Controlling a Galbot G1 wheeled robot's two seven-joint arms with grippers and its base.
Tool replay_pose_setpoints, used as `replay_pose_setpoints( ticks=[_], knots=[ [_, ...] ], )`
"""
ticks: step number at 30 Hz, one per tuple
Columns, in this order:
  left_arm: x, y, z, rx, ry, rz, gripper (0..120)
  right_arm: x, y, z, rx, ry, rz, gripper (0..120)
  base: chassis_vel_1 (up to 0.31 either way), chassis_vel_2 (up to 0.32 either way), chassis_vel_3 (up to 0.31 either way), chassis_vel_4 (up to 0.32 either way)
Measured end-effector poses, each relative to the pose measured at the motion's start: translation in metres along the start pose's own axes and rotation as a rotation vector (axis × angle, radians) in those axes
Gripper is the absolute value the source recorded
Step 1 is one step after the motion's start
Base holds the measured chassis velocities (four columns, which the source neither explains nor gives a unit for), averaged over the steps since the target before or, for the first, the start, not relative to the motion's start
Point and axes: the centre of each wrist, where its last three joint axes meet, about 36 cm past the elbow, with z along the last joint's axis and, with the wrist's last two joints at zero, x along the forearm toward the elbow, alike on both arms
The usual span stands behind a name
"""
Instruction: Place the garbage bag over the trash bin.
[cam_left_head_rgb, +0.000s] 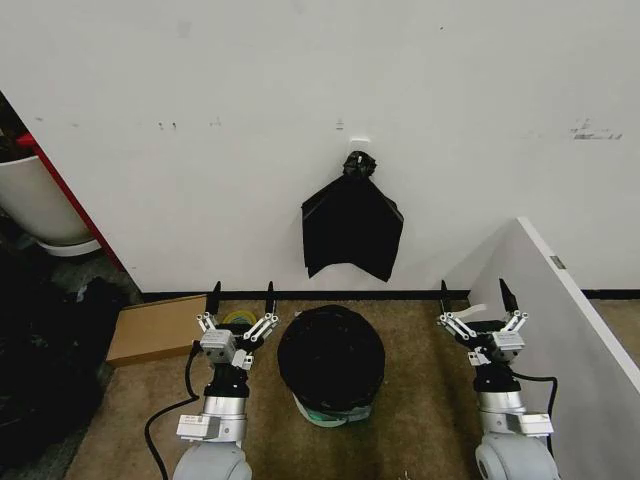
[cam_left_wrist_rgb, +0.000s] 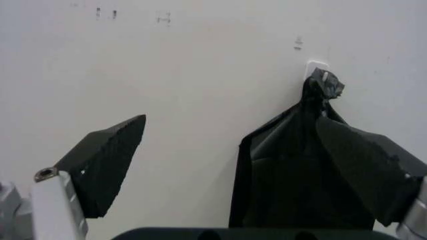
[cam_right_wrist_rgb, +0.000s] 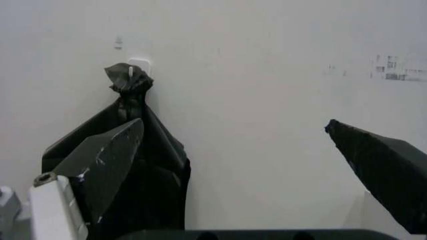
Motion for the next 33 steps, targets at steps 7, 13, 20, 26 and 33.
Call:
replay_pose_setpoints(
  ticks=[7,13,20,26,33],
  knots=[
    [0.0001,0.0002,-0.0001,0.000,-0.001,0.000,100,0.0005,0.0006,0.0001,-0.001,-0.001,0.002,100,0.000,0.000,0.000,0.000],
    [0.0001,0.0002,-0.0009,0.000,-0.003,0.000,100,0.0011,0.0011,0.0001,-0.002,-0.003,0.001,100,0.000,0.000,0.000,0.000],
    [0.0001,0.0002,-0.0011,0.001,-0.005,-0.004,100,0.0009,0.0009,0.0003,0.004,-0.006,0.001,100,0.000,0.000,0.000,0.000],
    [-0.0004,0.0005,-0.0016,0.001,-0.011,-0.008,100,0.0008,0.0009,0.0003,0.006,-0.006,0.005,100,0.000,0.000,0.000,0.000],
    [-0.0005,0.0005,-0.0018,0.001,-0.012,-0.009,100,0.0007,0.0010,0.0003,0.007,-0.005,0.006,100,0.000,0.000,0.000,0.000]
  ],
)
